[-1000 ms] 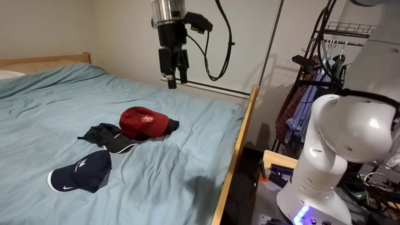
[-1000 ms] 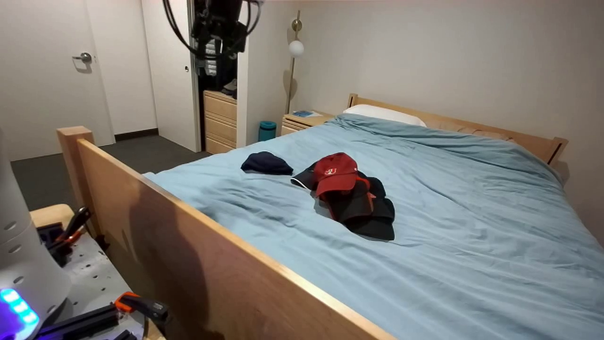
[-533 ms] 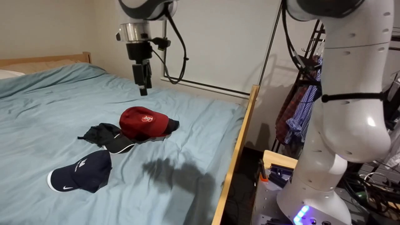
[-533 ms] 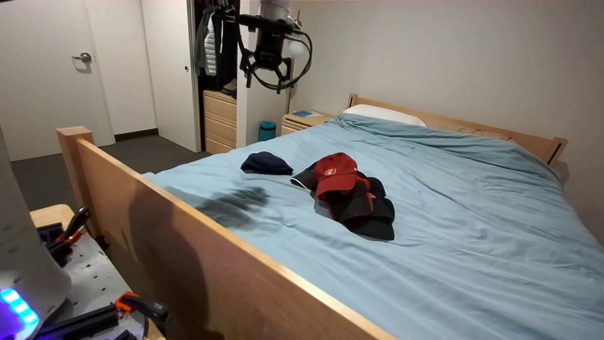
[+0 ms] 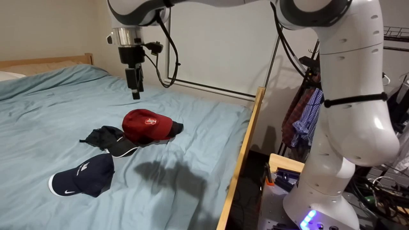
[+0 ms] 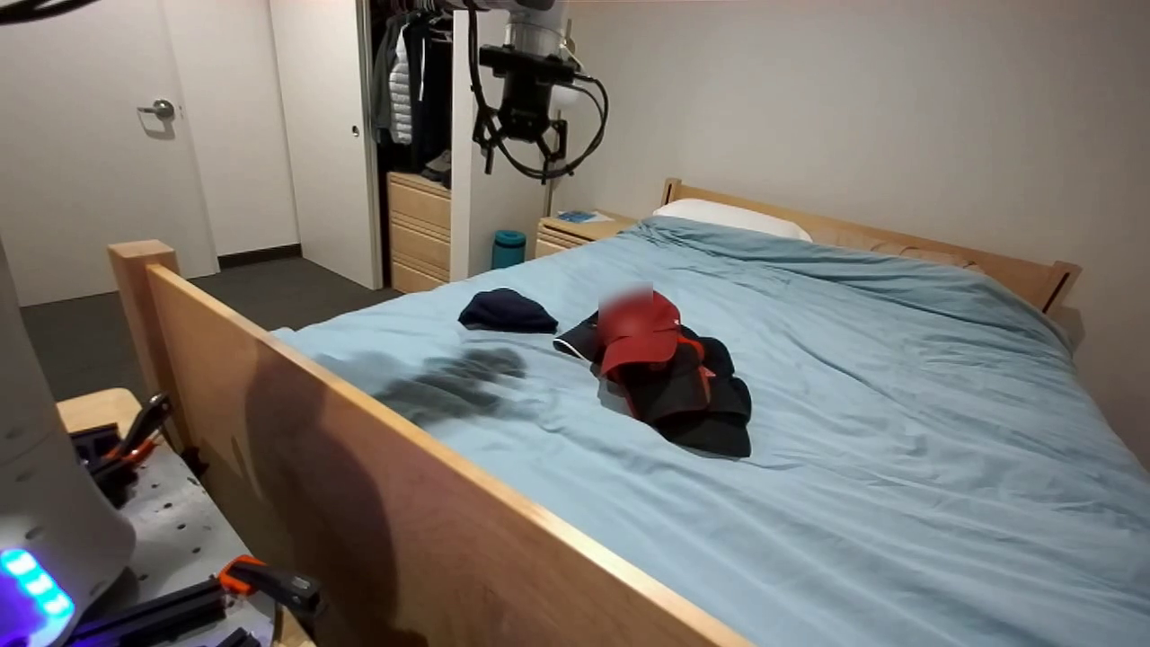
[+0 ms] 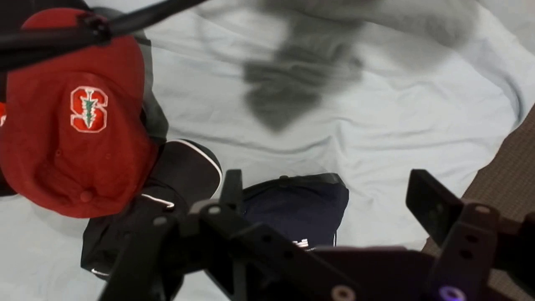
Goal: Place the black and white cap on top of the red cap
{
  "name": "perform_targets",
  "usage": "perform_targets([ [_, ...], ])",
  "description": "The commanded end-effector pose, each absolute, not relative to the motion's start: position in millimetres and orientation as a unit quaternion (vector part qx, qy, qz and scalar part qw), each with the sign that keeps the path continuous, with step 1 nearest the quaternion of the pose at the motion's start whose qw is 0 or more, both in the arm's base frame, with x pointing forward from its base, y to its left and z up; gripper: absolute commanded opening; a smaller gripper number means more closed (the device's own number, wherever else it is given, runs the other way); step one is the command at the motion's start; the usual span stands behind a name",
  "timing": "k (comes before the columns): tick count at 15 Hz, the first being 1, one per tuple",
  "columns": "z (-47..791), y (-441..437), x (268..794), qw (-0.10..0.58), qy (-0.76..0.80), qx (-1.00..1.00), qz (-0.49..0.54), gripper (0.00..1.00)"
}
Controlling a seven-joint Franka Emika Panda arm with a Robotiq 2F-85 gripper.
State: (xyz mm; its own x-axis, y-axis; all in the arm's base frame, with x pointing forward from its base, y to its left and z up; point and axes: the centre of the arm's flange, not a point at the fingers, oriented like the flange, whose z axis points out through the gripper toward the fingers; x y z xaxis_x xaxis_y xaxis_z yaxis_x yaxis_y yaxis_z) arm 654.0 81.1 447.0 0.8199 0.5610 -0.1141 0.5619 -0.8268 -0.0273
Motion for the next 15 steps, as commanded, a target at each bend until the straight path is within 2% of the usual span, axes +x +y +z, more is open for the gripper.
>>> perform_targets([
  [1, 407, 75, 690, 0.025, 0.36, 0.932, -0.026, 1.0],
  [5, 325, 64, 732, 0.027, 0.397, 0.917, -0.003, 1.0],
  [10, 234, 46, 763, 0.048, 0.435, 0.898, -0.04, 1.0],
  [11, 243, 53, 731, 0.041, 0.41, 0.91, -0.051, 1.0],
  [15, 232, 54, 734, 0.039, 0.412, 0.909, -0.055, 1.0],
])
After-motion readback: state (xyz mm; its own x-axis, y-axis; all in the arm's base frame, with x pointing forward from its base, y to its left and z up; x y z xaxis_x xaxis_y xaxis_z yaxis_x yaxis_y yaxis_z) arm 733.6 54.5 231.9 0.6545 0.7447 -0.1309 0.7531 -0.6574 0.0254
